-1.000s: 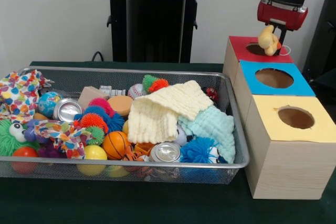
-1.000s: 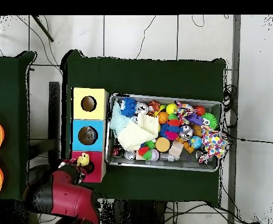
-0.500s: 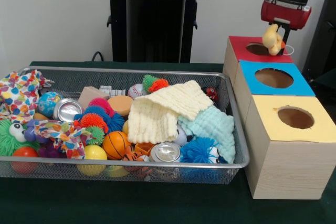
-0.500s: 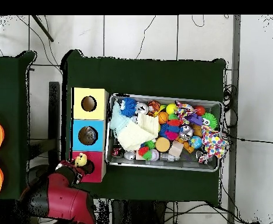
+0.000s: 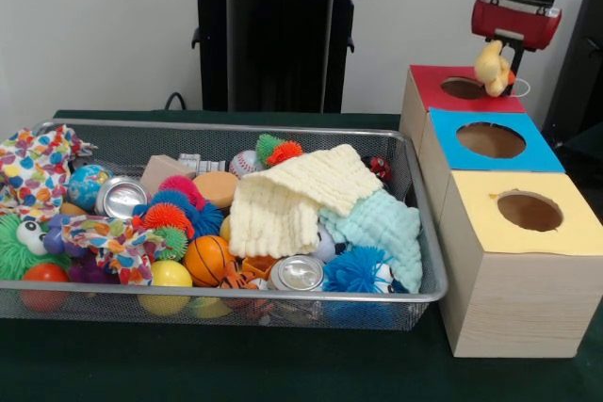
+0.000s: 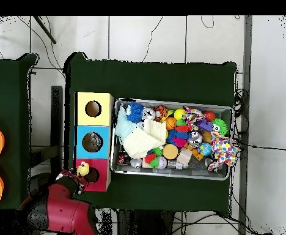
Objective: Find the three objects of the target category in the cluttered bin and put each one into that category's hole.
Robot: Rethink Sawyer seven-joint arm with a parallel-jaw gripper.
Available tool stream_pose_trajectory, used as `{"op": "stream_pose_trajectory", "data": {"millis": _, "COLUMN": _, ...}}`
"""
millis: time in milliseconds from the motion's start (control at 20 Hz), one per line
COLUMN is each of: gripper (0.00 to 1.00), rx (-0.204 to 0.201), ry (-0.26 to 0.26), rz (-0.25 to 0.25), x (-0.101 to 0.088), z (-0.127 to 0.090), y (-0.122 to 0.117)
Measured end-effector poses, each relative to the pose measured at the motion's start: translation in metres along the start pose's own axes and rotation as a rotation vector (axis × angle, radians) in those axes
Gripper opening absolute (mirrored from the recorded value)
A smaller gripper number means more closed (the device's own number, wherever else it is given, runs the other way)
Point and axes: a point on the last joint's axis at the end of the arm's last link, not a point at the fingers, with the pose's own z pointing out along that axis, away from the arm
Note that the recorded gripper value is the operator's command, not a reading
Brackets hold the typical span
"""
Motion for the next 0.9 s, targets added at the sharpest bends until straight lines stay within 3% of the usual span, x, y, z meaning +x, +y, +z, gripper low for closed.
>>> {"op": "stream_pose_trajectory", "data": {"millis": 250, "gripper": 0.0, "rx": -0.005, "ry": -0.01, "rz": -0.004, "x": 0.001, "z": -0.007, "y": 0.0}}
{"op": "stream_pose_trajectory", "data": {"millis": 900, "gripper": 0.0, "rx": -0.013, "ry": -0.041, "rz": 0.028, "x": -0.018, "z": -0.035, "y": -0.01}}
